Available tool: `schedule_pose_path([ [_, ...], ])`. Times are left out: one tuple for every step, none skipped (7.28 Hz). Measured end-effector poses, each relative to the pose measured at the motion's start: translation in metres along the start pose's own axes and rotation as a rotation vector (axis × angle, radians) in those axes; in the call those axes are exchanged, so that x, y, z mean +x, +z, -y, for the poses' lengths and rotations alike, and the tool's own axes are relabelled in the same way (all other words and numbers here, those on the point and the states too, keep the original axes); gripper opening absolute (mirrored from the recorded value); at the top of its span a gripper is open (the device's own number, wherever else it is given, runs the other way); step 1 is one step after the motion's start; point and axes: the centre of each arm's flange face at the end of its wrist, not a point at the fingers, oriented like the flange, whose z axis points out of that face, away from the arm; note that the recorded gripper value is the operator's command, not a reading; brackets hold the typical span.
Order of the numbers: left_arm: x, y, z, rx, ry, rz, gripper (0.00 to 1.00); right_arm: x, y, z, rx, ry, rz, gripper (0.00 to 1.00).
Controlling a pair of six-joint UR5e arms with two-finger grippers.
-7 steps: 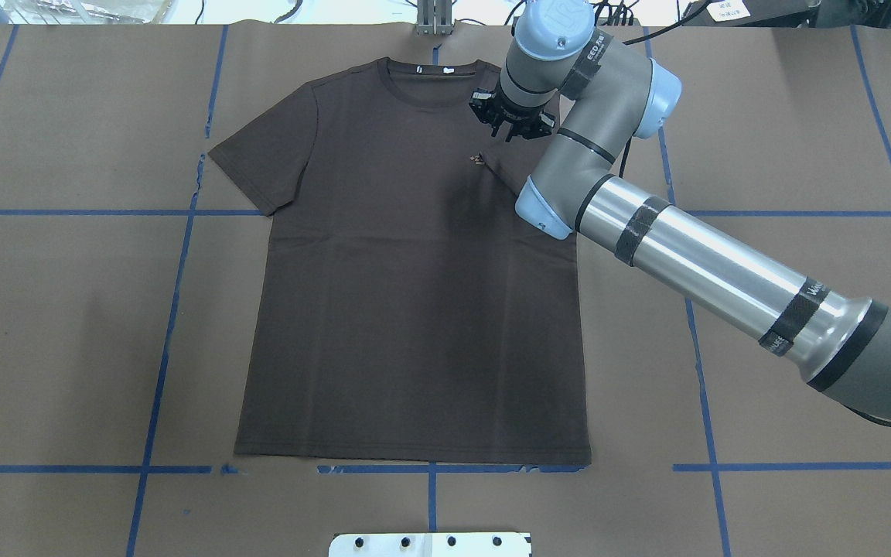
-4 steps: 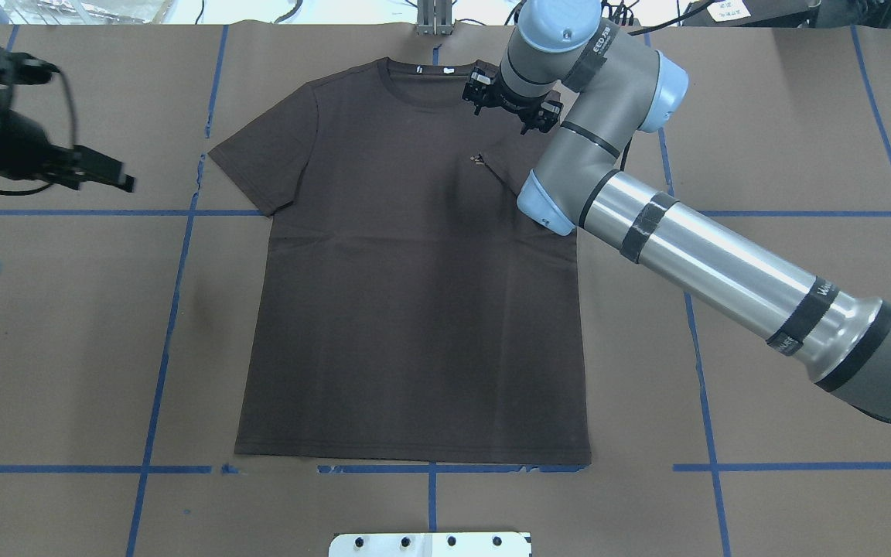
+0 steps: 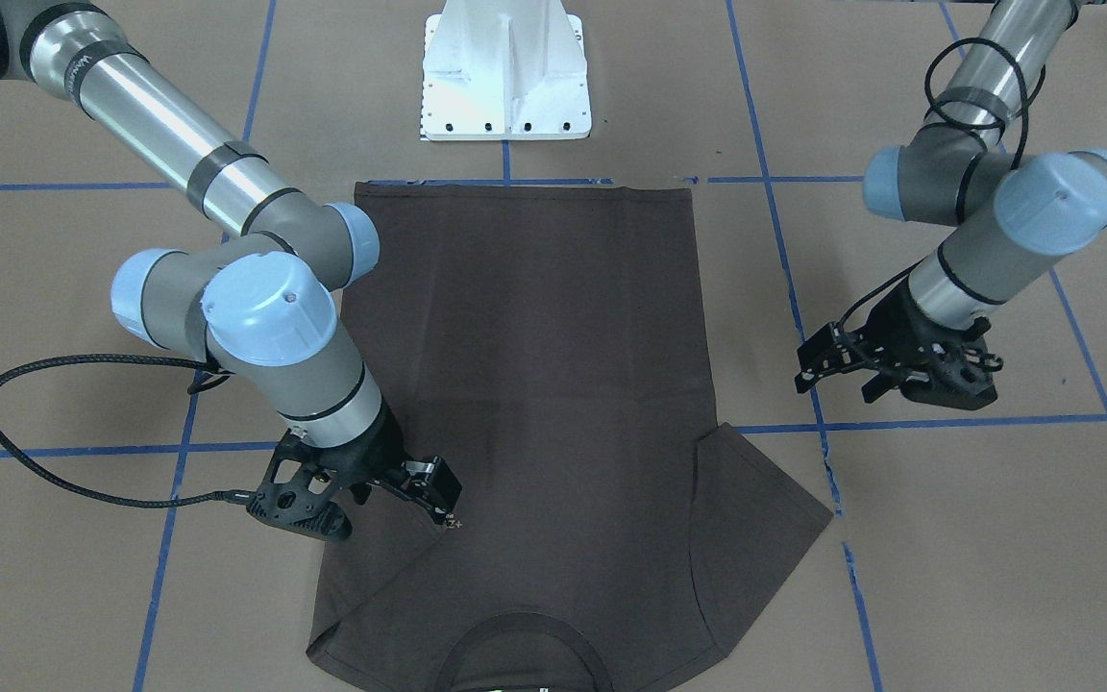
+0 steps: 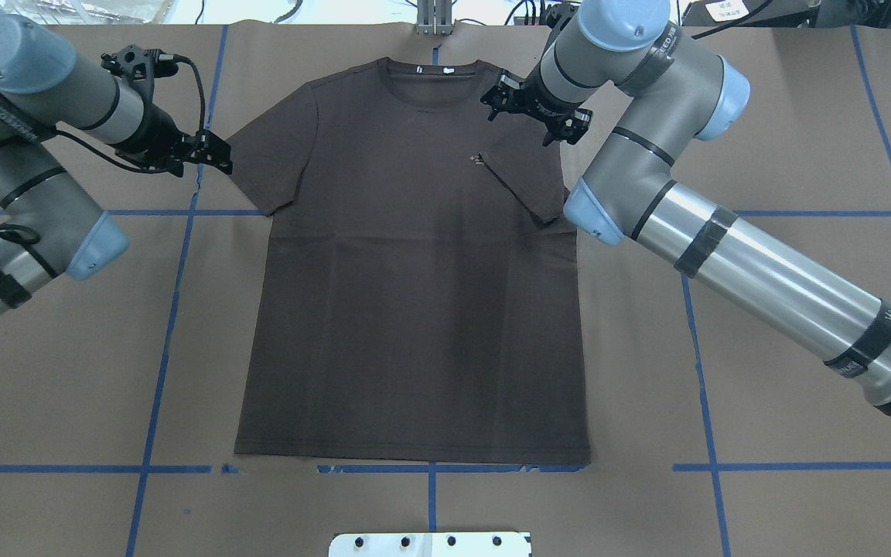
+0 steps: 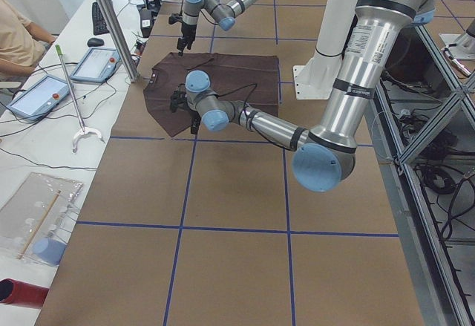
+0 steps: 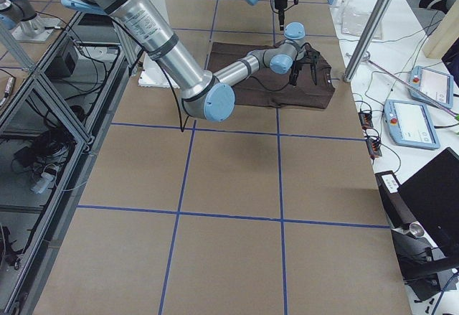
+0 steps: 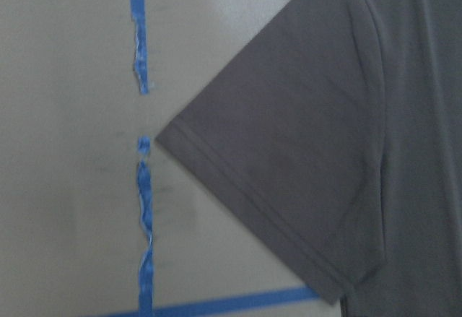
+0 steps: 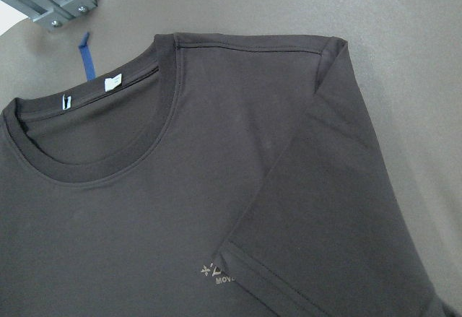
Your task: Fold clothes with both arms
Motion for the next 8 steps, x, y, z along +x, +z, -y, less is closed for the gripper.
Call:
schedule_pose_path([
  [0.002, 0.013, 0.017, 0.03, -0.011, 0.044, 0.76, 0.009, -0.006, 0.0, -0.005, 0.0, 0.007, 1.0],
  [-0.001, 0.025, 0.025, 0.043, -0.017, 0.066, 0.71, 0.018, -0.011, -0.001, -0.011, -0.001, 0.013, 1.0],
  [-0.01, 0.036, 0.029, 0.055, -0.015, 0.071, 0.68, 0.022, -0.013, -0.002, -0.015, -0.002, 0.017, 1.0],
  [-0.018, 0.044, 0.03, 0.07, -0.009, 0.068, 0.66, 0.025, -0.014, -0.003, -0.017, -0.002, 0.017, 1.0],
  [-0.022, 0.049, 0.032, 0.075, -0.007, 0.067, 0.64, 0.027, -0.013, -0.003, -0.018, -0.001, 0.016, 1.0],
  [-0.022, 0.052, 0.034, 0.076, -0.007, 0.068, 0.59, 0.028, -0.013, -0.004, -0.019, 0.0, 0.015, 1.0],
  [-0.022, 0.053, 0.035, 0.076, -0.009, 0.069, 0.56, 0.03, -0.012, -0.005, -0.02, 0.001, 0.013, 1.0],
  [-0.022, 0.055, 0.035, 0.075, -0.009, 0.071, 0.56, 0.03, -0.012, -0.005, -0.02, 0.004, 0.012, 1.0],
])
